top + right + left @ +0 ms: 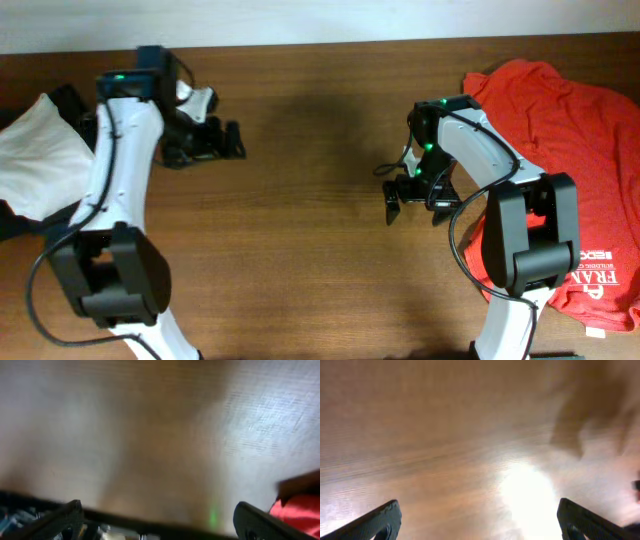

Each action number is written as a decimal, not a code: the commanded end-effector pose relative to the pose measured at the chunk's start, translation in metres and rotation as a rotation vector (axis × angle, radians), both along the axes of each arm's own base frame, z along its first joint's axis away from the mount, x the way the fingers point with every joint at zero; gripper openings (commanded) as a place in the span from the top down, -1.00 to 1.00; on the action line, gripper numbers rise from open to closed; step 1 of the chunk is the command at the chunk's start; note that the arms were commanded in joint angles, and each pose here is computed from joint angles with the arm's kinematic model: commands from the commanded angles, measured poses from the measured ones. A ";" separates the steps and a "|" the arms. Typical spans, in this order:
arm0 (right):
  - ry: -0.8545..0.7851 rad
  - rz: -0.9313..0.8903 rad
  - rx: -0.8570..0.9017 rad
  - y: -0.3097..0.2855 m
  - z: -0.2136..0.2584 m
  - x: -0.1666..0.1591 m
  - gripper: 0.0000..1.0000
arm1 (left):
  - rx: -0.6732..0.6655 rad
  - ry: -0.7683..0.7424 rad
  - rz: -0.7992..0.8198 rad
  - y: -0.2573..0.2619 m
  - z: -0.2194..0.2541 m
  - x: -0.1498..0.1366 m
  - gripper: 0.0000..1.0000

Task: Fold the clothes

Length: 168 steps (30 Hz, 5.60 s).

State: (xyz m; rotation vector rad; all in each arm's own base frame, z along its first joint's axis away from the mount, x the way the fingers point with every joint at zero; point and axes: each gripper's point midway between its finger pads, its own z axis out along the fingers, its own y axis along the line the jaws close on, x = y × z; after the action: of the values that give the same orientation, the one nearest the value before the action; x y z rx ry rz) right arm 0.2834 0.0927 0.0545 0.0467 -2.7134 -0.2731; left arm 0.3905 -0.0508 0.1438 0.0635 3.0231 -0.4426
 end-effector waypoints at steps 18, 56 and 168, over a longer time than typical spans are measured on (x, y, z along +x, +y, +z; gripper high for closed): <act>-0.508 -0.085 0.098 -0.006 0.084 -0.009 -0.97 | 0.107 -0.260 0.005 0.008 0.020 -0.145 -0.98; -1.511 -0.132 -0.069 -0.071 0.156 -0.042 -0.97 | 0.075 -0.859 0.045 0.012 0.110 -0.198 -0.98; -1.898 -0.189 -0.166 -0.097 0.100 -0.037 -0.97 | 0.102 -1.394 0.198 0.030 0.013 -0.145 -0.99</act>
State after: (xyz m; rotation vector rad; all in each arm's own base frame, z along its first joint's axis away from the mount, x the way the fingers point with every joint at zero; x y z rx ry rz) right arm 0.2463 0.0000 0.1576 0.0102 -4.6366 0.0095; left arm 0.2449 -0.0234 0.1595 0.0656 1.6428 -0.1083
